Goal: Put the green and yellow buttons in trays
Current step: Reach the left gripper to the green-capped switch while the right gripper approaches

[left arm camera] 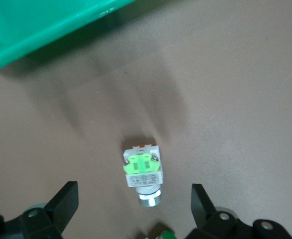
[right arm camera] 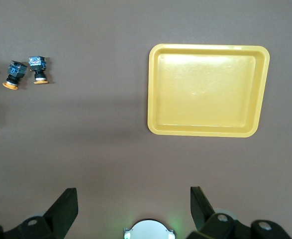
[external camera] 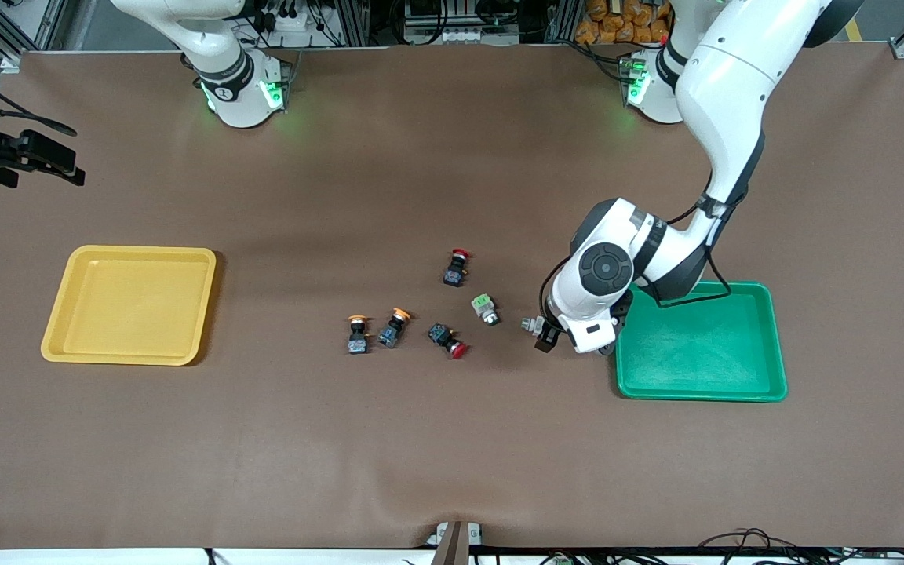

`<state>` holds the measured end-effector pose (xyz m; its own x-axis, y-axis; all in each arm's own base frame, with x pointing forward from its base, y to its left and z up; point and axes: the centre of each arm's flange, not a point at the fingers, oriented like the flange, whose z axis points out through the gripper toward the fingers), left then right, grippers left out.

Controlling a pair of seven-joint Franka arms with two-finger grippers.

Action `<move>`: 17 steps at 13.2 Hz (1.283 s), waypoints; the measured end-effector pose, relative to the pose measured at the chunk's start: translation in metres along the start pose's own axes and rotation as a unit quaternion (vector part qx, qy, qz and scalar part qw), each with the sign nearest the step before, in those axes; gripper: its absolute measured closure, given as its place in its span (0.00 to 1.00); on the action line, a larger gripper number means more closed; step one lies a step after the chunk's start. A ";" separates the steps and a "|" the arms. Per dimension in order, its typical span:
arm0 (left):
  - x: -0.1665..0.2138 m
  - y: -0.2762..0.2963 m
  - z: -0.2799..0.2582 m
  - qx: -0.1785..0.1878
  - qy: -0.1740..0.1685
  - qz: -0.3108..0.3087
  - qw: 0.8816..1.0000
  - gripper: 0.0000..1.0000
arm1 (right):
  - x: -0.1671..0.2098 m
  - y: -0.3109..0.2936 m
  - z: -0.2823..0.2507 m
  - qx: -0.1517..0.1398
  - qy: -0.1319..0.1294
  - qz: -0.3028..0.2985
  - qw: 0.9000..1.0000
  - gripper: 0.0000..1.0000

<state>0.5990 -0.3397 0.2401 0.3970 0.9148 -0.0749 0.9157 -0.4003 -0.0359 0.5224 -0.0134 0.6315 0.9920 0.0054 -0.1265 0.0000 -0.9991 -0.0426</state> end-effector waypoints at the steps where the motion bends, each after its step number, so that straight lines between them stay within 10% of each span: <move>1: -0.002 0.001 0.004 -0.003 -0.002 -0.009 1.000 0.00 | 0.000 -0.002 0.000 0.001 0.000 -0.002 1.000 0.00; 17: -0.011 0.002 0.040 -0.013 -0.003 -0.050 0.999 0.00 | 0.080 -0.048 0.115 0.014 -0.054 -0.039 0.998 0.00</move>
<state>0.5939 -0.3532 0.2008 0.3028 0.9499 -0.0774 0.9522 -0.3050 -0.0184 0.5871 0.0396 0.5099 0.9694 0.0899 -0.2285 0.0725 -0.9939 -0.0833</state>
